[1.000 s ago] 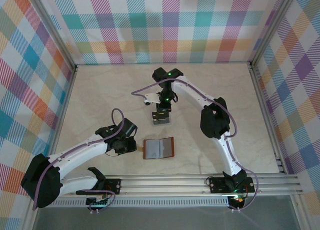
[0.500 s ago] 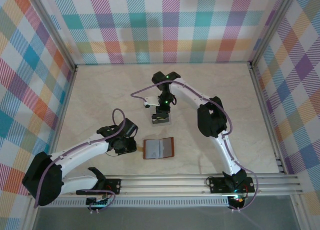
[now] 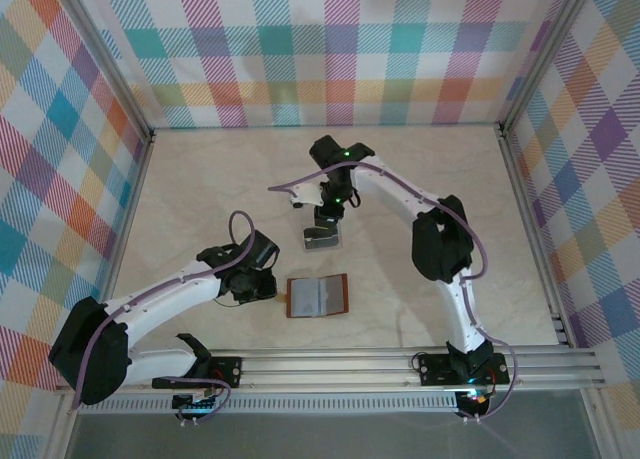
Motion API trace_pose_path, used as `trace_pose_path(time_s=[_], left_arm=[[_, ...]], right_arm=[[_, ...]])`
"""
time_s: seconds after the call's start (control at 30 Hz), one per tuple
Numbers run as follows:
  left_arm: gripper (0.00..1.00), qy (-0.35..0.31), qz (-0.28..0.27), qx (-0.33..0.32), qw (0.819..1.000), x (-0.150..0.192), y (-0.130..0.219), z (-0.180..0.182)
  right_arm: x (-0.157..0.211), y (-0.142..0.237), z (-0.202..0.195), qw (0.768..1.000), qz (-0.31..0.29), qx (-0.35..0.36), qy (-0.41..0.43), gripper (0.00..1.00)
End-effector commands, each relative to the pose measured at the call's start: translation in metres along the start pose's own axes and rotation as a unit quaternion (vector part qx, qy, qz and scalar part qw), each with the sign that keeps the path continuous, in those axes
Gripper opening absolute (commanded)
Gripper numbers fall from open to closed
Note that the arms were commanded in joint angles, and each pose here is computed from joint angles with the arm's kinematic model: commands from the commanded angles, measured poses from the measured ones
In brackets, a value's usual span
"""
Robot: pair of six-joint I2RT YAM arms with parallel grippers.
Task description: Take the credit cards out of the card holder
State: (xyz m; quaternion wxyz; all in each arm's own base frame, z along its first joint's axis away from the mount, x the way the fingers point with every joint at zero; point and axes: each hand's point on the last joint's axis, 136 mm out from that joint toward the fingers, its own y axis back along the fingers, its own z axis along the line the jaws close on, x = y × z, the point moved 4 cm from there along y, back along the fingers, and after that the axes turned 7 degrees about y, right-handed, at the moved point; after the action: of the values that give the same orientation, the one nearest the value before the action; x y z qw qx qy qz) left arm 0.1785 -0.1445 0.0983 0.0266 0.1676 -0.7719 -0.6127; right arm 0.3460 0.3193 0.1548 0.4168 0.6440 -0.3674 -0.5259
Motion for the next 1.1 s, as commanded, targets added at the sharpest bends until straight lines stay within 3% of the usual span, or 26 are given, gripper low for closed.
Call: trace_pose_path(time_s=[0.0, 0.1, 0.27, 0.47, 0.7, 0.83, 1.07], left_arm=[[0.25, -0.005, -0.003, 0.002, 1.000, -0.005, 0.010, -0.004], [0.25, -0.003, -0.007, 0.017, 1.000, -0.008, 0.013, -0.009], [0.25, 0.013, 0.001, 0.068, 0.998, -0.007, 0.014, -0.024], [0.25, 0.016, 0.005, 0.082, 0.996, -0.008, 0.015, -0.032], [0.25, 0.004, 0.014, 0.082, 0.997, -0.008, 0.012, -0.037], [0.24, -0.002, 0.020, 0.081, 0.997, -0.010, 0.007, -0.042], [0.24, -0.003, 0.020, 0.098, 0.995, -0.013, 0.006, -0.053]], right_arm=[[-0.010, 0.027, 0.000, 0.998, -0.030, 0.051, -0.025, 0.33], [-0.008, 0.037, 0.000, 0.990, -0.046, 0.094, -0.089, 0.33], [-0.007, 0.049, 0.017, 0.956, -0.084, 0.116, -0.255, 0.32], [-0.005, 0.051, 0.054, 0.876, -0.148, 0.084, -0.452, 0.33], [-0.013, 0.037, 0.095, 0.811, -0.186, 0.035, -0.554, 0.32], [-0.011, 0.024, 0.106, 0.773, -0.175, -0.002, -0.609, 0.32], [-0.009, 0.005, 0.119, 0.755, -0.146, -0.029, -0.639, 0.29]])
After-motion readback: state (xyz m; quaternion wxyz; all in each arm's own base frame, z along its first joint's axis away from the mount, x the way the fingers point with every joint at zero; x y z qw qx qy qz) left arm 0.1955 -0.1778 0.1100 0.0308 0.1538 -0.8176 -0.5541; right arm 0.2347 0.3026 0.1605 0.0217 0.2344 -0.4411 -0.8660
